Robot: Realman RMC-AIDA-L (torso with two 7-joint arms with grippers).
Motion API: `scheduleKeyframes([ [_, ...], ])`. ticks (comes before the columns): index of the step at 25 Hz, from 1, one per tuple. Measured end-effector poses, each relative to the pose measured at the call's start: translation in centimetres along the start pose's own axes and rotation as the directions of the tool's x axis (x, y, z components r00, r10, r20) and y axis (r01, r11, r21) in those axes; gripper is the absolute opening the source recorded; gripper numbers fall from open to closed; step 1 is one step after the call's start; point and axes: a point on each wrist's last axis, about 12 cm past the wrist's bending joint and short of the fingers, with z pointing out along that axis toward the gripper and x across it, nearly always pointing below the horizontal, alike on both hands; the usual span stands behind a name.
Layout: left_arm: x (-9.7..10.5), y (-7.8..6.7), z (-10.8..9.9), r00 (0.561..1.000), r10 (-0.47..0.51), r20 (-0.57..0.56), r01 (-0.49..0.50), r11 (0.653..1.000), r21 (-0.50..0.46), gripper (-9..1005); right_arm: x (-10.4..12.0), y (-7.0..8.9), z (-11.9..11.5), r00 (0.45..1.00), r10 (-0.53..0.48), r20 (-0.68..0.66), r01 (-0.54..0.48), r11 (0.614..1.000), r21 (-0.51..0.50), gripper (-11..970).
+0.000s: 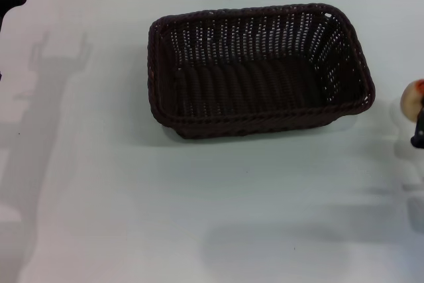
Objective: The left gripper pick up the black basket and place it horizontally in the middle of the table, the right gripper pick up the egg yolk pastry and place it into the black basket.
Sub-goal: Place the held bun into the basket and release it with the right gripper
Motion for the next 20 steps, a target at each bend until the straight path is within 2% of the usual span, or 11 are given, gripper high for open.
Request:
scheduleKeyframes([
  [10,0.1,0.0,0.0,1.000,-0.001,-0.006,0.001,1.000,-0.003,785,-2.4,0.7,0.9,0.986,-0.043,0.159,0.052,0.997,-0.059,97],
  [11,0.1,0.0,-0.1,1.000,0.000,-0.009,0.000,1.000,-0.004,785,-3.3,1.1,1.0,0.980,-0.027,0.199,0.045,0.995,-0.086,93],
  [14,0.3,0.1,-0.1,1.000,0.002,-0.014,-0.002,1.000,-0.007,785,-4.2,1.8,0.9,0.972,-0.017,0.236,0.045,0.992,-0.116,83],
  [16,0.3,0.1,-0.1,1.000,0.001,-0.015,-0.001,1.000,-0.007,785,-5.4,3.1,0.6,0.954,-0.034,0.296,0.079,0.987,-0.142,75],
  [20,0.3,0.1,-0.1,1.000,0.001,-0.015,-0.001,1.000,-0.005,785,-6.4,4.0,0.8,0.943,-0.043,0.330,0.104,0.980,-0.171,56],
])
